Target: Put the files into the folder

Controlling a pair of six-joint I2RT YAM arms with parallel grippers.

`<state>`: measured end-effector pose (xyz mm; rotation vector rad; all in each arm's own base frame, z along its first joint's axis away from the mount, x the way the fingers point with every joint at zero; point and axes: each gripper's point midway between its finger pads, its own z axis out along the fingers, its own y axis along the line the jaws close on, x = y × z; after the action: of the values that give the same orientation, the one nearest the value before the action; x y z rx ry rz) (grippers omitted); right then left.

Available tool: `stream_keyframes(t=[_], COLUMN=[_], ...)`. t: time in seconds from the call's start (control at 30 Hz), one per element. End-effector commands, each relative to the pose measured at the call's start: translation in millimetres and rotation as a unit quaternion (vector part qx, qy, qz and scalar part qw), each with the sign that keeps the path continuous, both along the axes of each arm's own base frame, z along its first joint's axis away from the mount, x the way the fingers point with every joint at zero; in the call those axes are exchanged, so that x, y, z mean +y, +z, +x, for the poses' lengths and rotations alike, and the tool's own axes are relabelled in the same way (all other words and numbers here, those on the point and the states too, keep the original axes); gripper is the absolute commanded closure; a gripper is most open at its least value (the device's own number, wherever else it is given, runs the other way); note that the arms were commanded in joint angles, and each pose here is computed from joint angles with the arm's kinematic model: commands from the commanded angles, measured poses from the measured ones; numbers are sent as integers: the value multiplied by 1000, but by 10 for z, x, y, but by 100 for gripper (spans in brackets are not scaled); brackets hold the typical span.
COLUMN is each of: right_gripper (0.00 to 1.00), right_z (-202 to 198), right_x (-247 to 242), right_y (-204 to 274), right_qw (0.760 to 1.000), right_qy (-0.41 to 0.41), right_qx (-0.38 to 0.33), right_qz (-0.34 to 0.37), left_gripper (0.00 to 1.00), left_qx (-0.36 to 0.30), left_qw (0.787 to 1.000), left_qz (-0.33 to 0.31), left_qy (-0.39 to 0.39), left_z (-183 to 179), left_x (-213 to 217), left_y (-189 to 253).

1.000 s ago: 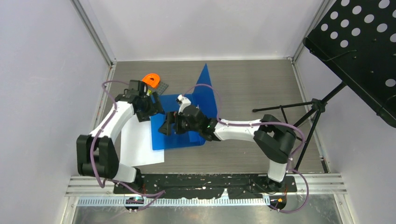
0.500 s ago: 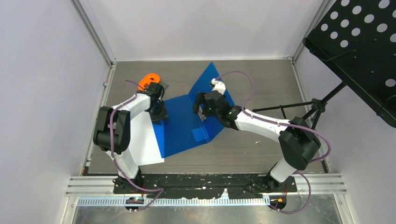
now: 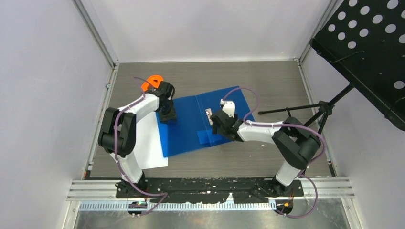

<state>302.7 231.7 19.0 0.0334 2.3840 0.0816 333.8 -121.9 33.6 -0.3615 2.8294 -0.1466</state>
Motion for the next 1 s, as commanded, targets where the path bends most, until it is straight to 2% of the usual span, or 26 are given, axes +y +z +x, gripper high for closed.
stream_keyframes(t=[0.0, 0.1, 0.2, 0.37, 0.47, 0.67, 0.8, 0.97], right_gripper=[34, 39, 44, 55, 55, 56, 56, 57], right_z=[-750, -1027, -1086, -877, -710, -360, -188, -66], right_x=[31, 247, 312, 256, 355, 553, 374, 9], right_y=[-422, -402, -401, -319, -47, 441, 524, 591], right_qw=[995, 991, 990, 992, 993, 993, 996, 999], right_qy=[36, 68, 76, 74, 89, 104, 78, 36], right_qx=[98, 111, 112, 99, 69, 20, 15, 0], right_qz=[7, 32, 31, 29, 44, 53, 43, 38], left_gripper=[60, 60, 60, 55, 53, 49, 45, 46], left_qx=[-10, -18, -25, -32, -31, -40, -41, -38], left_qw=[999, 999, 996, 989, 988, 985, 986, 987], left_qz=[-11, -19, -68, -114, -125, -121, -98, -59], left_qy=[-29, -45, -61, -83, -90, -114, -131, -143], left_z=[-21, -56, -51, 53, 52, -39, -70, -140], left_x=[-223, -378, -670, -1063, -1196, -1447, -1545, -1569], left_y=[68, 106, 161, 277, 278, 219, 135, 0])
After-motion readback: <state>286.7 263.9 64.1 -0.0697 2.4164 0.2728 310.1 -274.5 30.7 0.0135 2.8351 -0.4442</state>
